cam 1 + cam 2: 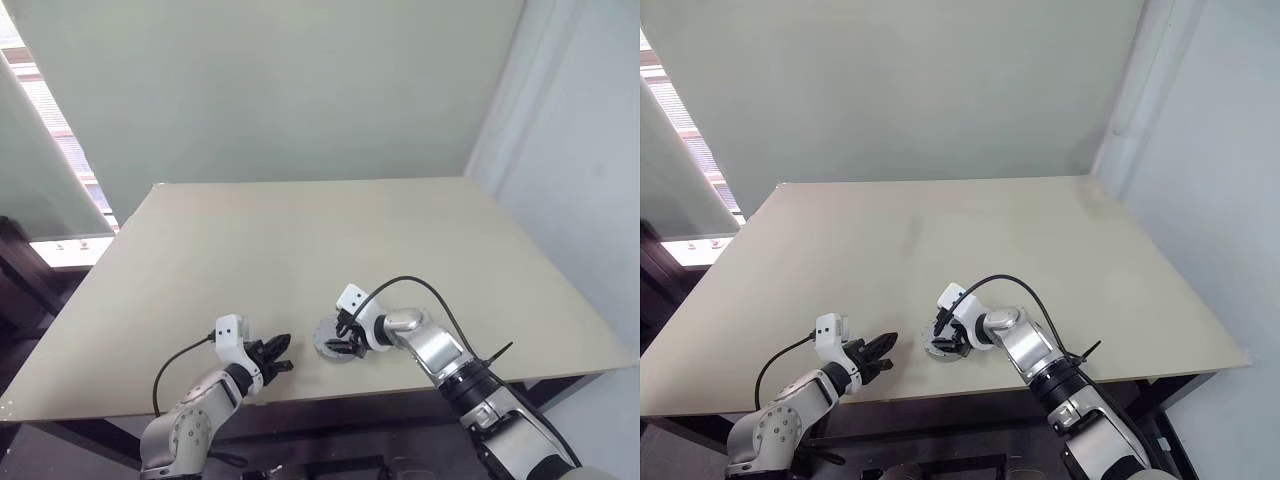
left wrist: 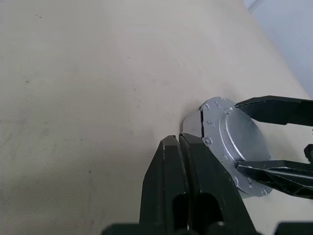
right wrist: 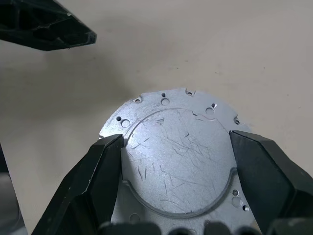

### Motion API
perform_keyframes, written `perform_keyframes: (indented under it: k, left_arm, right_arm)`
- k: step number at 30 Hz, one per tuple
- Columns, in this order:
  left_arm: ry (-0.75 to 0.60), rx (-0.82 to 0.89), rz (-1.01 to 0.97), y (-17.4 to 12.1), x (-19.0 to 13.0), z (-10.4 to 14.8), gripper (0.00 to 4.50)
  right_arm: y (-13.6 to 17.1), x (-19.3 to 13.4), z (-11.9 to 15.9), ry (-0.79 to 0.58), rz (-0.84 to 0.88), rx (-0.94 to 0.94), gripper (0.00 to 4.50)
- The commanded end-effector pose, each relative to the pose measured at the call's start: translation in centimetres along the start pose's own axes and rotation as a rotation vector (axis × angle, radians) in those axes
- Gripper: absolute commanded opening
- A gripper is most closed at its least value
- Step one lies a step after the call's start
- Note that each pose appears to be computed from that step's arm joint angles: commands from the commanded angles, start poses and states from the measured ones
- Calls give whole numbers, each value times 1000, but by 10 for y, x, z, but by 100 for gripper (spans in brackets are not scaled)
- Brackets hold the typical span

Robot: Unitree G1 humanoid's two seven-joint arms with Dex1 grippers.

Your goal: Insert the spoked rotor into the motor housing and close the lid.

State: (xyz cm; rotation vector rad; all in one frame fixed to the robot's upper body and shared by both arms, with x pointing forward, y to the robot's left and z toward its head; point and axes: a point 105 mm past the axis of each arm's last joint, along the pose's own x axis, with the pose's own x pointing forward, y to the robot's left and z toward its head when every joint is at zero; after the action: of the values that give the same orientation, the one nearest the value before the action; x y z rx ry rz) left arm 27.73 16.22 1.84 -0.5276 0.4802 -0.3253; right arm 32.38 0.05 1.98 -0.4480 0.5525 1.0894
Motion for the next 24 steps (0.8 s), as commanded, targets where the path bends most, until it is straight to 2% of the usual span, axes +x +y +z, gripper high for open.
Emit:
perform_keyframes:
  k: [1, 24]
  left_arm:
    - [-25, 17, -24, -6, 1, 6, 0]
    - [-22, 13, -28, -6, 3, 4, 0]
  right_arm:
    - [3, 1, -8, 53, 7, -16, 327]
    - [-1, 5, -18, 169, -42, 59, 327]
